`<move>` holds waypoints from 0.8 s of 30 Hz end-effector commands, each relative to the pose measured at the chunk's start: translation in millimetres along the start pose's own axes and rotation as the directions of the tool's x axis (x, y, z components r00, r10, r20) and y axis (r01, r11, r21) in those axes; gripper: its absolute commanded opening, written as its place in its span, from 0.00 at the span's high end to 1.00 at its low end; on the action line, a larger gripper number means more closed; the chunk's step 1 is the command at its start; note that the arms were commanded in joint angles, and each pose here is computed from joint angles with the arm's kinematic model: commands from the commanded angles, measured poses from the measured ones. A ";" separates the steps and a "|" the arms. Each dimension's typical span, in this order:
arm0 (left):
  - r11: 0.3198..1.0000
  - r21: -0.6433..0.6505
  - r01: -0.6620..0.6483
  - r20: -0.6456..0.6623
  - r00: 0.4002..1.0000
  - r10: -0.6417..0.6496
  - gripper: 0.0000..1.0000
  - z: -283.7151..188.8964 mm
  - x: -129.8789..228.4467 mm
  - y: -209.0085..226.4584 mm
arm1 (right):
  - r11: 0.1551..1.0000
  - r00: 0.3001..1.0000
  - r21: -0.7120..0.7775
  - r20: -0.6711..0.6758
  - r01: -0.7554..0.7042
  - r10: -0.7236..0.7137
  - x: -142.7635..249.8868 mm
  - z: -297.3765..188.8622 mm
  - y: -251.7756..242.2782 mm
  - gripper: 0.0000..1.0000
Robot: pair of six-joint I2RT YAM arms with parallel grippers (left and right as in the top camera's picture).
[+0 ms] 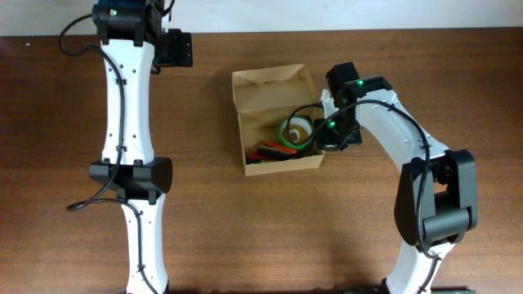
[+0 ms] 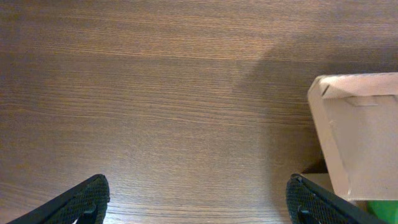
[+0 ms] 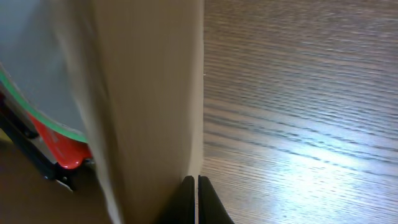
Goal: Pack container
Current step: 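Position both grippers at the box's left and right side flaps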
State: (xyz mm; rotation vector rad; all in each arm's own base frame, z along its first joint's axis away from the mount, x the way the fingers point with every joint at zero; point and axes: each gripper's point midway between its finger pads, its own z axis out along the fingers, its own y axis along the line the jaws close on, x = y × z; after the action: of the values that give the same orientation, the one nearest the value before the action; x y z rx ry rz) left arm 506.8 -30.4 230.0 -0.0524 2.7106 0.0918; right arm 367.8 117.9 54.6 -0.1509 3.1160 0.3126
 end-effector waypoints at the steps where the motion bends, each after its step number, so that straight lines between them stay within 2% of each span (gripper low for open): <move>1: 1.000 -0.008 0.013 0.042 0.999 -0.012 0.10 -20.1 -3.9 5.5 | 0.999 1.000 -0.048 -0.009 -0.001 0.000 2.7 0.1 8.0 0.96; 8: 1.000 -0.011 0.013 0.043 0.999 -0.012 0.10 -20.1 -4.0 5.9 | 0.991 0.998 -0.119 -0.016 0.057 -0.059 5.8 -0.2 23.6 0.96; 13: 1.000 -0.020 0.013 0.043 0.999 -0.012 0.10 -20.0 -4.1 7.5 | 0.989 0.994 -0.105 -0.010 0.103 -0.105 6.2 1.1 28.7 0.96; 16: 0.999 -0.045 0.015 0.050 0.999 -0.013 0.10 -20.4 -5.3 11.8 | 0.994 0.997 -0.082 0.022 0.072 -0.071 -5.1 -6.7 14.1 0.96; 19: 0.997 -0.068 0.029 0.107 0.994 -0.022 0.10 -21.6 -19.0 15.6 | 0.996 0.995 -0.087 0.088 -0.029 0.037 -27.9 -30.0 -12.7 0.95; 21: 0.999 -0.012 0.034 0.154 0.988 -0.032 0.06 -22.8 -31.3 6.5 | 0.992 0.983 -0.095 0.151 -0.086 0.100 -45.6 -50.0 -33.5 0.90; 24: 0.987 0.159 0.029 0.184 0.981 -0.058 0.05 -23.8 -43.2 -11.7 | 0.984 0.953 -0.110 0.253 -0.140 0.164 -69.7 -83.6 -65.5 0.84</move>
State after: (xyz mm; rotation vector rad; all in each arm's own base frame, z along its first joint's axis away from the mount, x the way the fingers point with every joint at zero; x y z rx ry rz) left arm 538.1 -32.0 246.8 -0.0700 2.5673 0.0589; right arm 419.6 73.1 97.5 0.0229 2.9546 0.4347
